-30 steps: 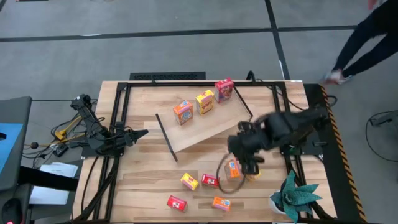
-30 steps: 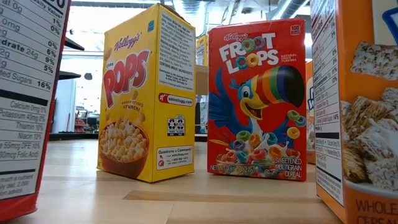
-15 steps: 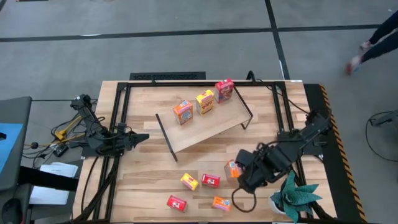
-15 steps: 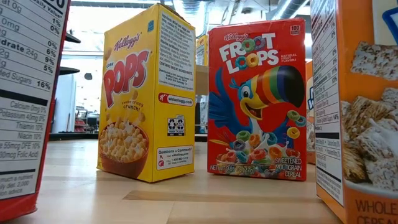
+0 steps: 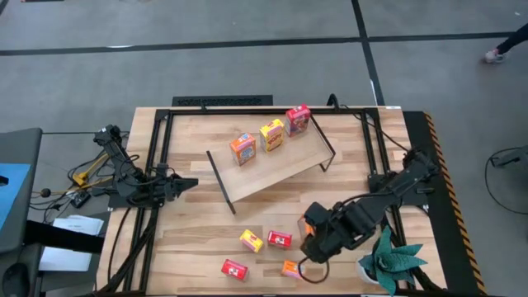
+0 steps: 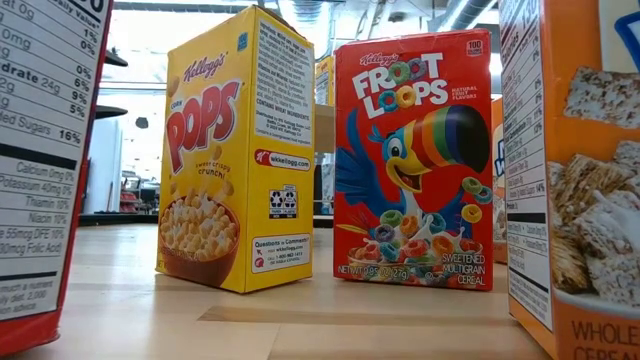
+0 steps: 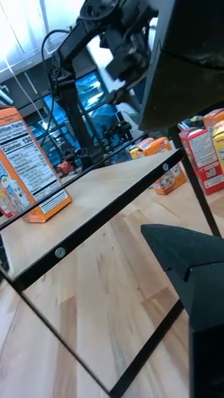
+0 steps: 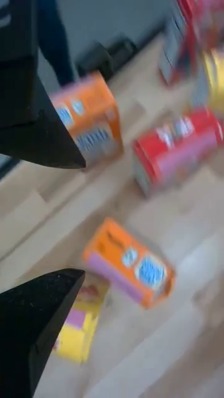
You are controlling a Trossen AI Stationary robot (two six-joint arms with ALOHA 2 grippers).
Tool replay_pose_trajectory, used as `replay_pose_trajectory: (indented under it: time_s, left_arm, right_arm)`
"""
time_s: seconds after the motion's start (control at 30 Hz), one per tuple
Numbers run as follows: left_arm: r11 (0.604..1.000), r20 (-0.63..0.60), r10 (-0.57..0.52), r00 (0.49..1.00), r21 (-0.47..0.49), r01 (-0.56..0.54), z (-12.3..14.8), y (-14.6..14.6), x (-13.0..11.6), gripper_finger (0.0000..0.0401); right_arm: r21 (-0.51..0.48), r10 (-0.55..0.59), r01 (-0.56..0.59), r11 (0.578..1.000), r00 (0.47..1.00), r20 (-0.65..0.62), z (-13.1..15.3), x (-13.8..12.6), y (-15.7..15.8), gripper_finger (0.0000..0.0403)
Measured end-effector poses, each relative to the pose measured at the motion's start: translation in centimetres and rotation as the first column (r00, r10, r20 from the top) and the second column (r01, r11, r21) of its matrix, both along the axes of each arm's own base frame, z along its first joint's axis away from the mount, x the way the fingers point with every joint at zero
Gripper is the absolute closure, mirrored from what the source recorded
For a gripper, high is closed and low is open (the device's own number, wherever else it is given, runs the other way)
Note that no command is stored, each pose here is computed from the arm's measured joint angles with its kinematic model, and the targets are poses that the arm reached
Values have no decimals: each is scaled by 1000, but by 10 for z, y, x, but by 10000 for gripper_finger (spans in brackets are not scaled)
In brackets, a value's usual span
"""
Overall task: Stack cereal on shelf
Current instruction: Put the top orange cereal box on the shelf aligned with the other orange cereal box
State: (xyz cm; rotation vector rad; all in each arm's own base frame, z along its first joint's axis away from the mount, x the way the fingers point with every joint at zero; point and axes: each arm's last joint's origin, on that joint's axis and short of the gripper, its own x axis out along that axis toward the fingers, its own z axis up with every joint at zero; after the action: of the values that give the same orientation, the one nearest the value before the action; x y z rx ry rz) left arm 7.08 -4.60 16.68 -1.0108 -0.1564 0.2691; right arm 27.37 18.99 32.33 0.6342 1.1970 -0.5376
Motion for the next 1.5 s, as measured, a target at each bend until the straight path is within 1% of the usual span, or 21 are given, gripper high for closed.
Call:
replay_pose_trajectory:
  time_s: [0.13, 0.37, 0.6, 0.7, 0.9, 1.0, 1.07, 1.13, 1.3, 1.5]
  left_arm:
    - [1000, 1, -14, 1000, 2, 14, 0, 0, 0, 152]
    - [1000, -1, -15, 1000, 6, 15, 0, 0, 0, 152]
    - [1000, -4, -20, 1000, 17, 20, 0, -1, 0, 152]
    - [999, -5, -30, 1000, 26, 31, 1, -1, 0, 152]
    - [999, -8, -35, 999, 38, 35, 1, -1, 0, 152]
    - [999, -8, -35, 999, 38, 36, 1, -1, 0, 152]
    - [999, -8, -35, 999, 38, 35, 1, -1, 0, 152]
    - [999, -8, -35, 999, 37, 35, 1, -1, 0, 152]
    - [999, -5, -36, 999, 30, 36, 1, -1, 0, 152]
    - [999, -5, -36, 999, 28, 36, 1, -1, 0, 152]
  right_arm:
    - [-51, -54, 51, 997, 997, -60, -11, 6, -7, 101]
    - [-86, -122, 113, 990, 987, -105, -28, 26, -18, 101]
    - [-146, -166, 141, 979, 970, -176, -36, 29, -29, 101]
    - [-186, -226, 195, 963, 961, -160, -38, 31, -32, 101]
    - [-185, -253, 226, 956, 957, -140, -39, 34, -35, 101]
    - [-205, -286, 252, 946, 945, -159, -49, 31, -38, 101]
    - [-193, -300, 267, 944, 939, -170, -57, 30, -39, 101]
    - [-168, -296, 271, 948, 943, -152, -62, 32, -38, 101]
    - [-144, -294, 275, 951, 947, -130, -71, 34, -37, 101]
    - [-138, -278, 262, 955, 954, -112, -71, 34, -37, 101]
